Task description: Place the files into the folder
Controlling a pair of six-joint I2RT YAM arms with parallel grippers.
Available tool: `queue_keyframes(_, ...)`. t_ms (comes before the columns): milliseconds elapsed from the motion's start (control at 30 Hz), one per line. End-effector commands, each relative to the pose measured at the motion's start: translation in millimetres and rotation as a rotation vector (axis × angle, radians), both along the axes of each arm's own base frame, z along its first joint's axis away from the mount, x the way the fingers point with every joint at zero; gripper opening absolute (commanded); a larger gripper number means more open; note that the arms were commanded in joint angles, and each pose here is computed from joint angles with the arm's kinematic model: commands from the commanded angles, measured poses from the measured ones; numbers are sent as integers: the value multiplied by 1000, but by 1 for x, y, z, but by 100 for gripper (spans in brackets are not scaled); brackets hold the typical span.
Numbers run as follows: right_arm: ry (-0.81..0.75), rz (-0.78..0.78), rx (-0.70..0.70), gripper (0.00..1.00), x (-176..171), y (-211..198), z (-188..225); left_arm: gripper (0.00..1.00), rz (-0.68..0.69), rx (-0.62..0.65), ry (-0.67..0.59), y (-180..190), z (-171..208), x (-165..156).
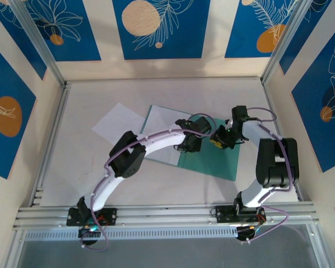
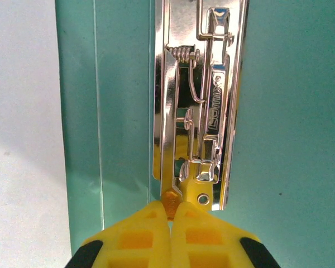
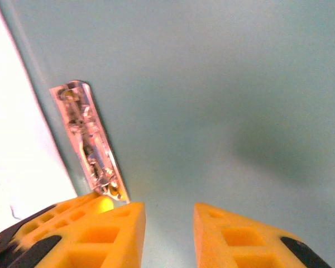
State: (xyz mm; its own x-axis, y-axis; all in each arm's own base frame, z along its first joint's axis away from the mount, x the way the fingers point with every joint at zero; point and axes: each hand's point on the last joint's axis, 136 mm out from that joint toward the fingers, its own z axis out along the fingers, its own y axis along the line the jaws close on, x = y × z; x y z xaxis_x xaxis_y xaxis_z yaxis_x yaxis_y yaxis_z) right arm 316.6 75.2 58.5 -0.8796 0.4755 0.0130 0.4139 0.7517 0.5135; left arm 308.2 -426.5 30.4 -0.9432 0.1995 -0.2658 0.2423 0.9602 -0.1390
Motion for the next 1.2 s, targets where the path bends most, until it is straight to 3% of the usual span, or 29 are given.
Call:
queue_keyframes(0,48,-12,-6,31,-28,-9,3,0,57,76,54,30,-19,1)
queue_keyframes(400,129,-31,-67,28,-36,-28,-30,0,42,42,18,30,3,10)
queue_keyframes(567,153,-15,-83,27,-31,-30,-39,24,1,17,-39,25,22,19)
queue_keyframes(667,158,-11,-87,27,-28,-30,-41,32,-17,32,-83,27,32,25)
queue_keyframes(767,162,-7,-90,27,-26,-30,-44,32,-31,45,-111,29,37,29)
queue_keyframes(967,165,-3,-90,27,-23,-29,-46,22,-42,40,-120,27,37,31)
queue_keyframes(1167,164,1,-82,27,-23,-27,-46,21,-45,36,-106,24,34,27)
